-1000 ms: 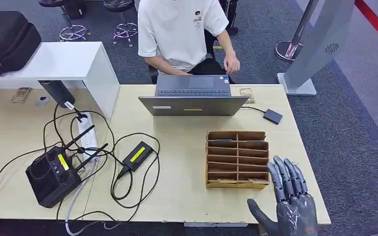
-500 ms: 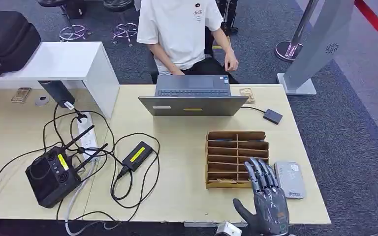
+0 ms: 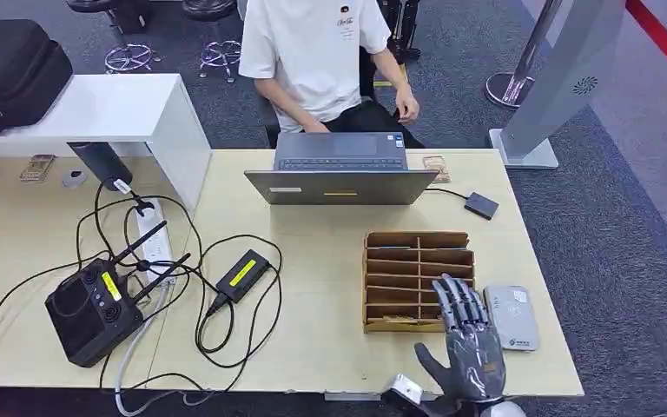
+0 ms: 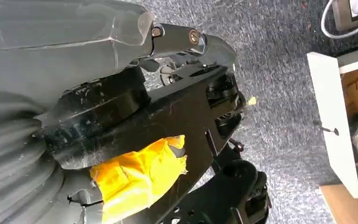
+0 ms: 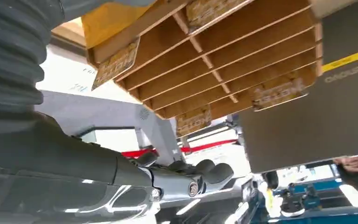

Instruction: Pass the card to the sensor for recognition and then transmit it.

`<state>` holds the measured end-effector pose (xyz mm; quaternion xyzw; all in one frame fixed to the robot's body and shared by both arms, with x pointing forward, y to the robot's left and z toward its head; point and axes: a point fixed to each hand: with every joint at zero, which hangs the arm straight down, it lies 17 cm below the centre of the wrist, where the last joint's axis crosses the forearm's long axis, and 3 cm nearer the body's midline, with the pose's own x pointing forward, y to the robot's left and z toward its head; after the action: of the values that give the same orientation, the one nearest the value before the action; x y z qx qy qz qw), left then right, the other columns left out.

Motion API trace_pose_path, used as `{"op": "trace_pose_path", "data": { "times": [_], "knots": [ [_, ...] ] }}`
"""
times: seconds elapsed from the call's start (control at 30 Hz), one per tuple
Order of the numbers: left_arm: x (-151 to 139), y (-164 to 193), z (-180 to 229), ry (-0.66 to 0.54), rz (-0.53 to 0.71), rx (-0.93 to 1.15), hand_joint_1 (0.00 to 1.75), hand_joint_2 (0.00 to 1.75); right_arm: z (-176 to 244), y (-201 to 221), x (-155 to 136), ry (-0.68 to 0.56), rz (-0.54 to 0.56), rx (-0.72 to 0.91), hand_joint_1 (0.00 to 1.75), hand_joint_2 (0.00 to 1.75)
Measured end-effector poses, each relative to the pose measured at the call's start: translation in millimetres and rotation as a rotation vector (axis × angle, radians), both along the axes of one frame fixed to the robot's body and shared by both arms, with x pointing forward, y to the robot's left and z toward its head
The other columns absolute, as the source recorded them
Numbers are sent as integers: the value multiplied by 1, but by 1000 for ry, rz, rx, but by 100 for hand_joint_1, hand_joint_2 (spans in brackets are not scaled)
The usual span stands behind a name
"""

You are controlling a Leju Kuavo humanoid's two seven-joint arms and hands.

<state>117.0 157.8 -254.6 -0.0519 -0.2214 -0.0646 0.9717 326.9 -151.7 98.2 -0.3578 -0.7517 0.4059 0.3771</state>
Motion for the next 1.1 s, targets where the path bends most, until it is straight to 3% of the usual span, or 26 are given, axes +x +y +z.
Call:
{"op": "trace_pose_path", "data": {
  "times": [0.43, 1.1],
  "knots": [
    [0, -3, 1, -2, 2, 2, 0, 175, -19, -45, 14, 26, -118, -7, 0, 175],
    [1, -4, 1, -4, -2, 7, 0, 175, -33, -49, 13, 69, -152, 33, 0, 175]
  ]
}}
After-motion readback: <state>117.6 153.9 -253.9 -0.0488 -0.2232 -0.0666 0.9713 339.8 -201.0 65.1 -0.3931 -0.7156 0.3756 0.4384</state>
